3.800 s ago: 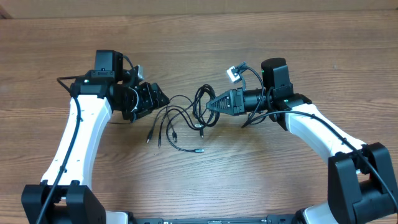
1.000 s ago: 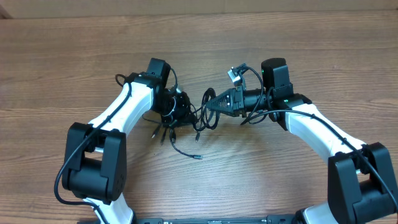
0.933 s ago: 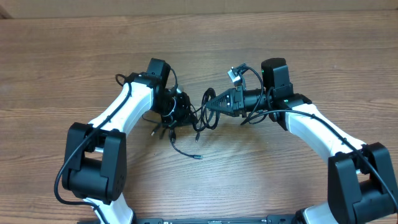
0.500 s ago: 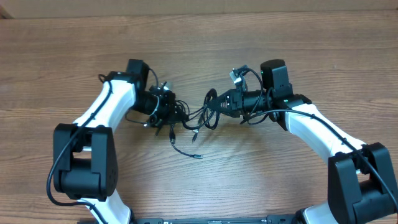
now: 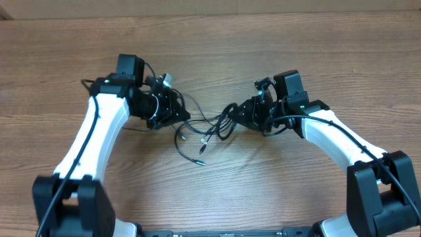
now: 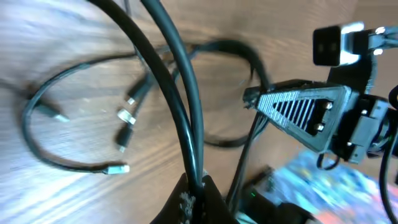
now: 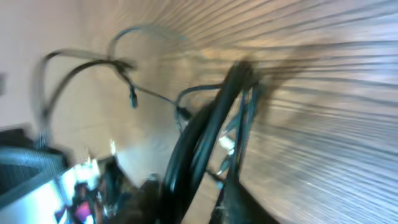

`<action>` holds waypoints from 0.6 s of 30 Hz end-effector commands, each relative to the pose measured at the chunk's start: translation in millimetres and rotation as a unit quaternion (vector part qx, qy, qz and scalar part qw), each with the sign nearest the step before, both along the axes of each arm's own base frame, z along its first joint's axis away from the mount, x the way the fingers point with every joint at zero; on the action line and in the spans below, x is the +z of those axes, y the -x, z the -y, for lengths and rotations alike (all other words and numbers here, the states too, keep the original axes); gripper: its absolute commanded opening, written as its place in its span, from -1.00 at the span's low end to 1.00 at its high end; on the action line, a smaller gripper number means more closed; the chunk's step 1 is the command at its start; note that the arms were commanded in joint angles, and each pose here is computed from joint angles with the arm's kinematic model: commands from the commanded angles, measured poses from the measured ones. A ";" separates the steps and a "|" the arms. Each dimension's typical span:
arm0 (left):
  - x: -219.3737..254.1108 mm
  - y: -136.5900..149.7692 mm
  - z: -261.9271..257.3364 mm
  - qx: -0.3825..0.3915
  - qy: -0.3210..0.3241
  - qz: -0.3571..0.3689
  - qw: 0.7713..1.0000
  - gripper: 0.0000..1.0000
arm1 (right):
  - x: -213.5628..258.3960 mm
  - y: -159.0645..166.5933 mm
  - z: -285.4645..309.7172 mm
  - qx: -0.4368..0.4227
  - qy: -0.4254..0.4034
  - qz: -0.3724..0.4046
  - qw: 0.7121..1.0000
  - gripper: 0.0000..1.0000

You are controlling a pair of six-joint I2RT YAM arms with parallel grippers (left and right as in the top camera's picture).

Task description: Untangle cables

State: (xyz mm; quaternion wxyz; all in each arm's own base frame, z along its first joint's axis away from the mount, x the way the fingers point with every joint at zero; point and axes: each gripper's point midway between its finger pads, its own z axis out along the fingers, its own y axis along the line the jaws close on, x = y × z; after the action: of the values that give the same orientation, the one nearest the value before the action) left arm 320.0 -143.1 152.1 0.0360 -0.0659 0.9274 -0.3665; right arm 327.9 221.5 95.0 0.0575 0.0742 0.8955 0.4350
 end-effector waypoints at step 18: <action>64.8 -25.5 -49.0 0.079 -0.054 0.122 0.988 -0.92 | -25.7 -4.0 31.8 -0.044 0.111 0.000 0.993 0.41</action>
State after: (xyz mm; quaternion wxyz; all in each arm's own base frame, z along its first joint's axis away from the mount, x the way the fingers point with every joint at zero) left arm 337.0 -110.5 198.3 0.1484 -0.0678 0.9330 -0.3208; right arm 329.6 192.1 66.0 0.0755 0.1057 0.9331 0.3354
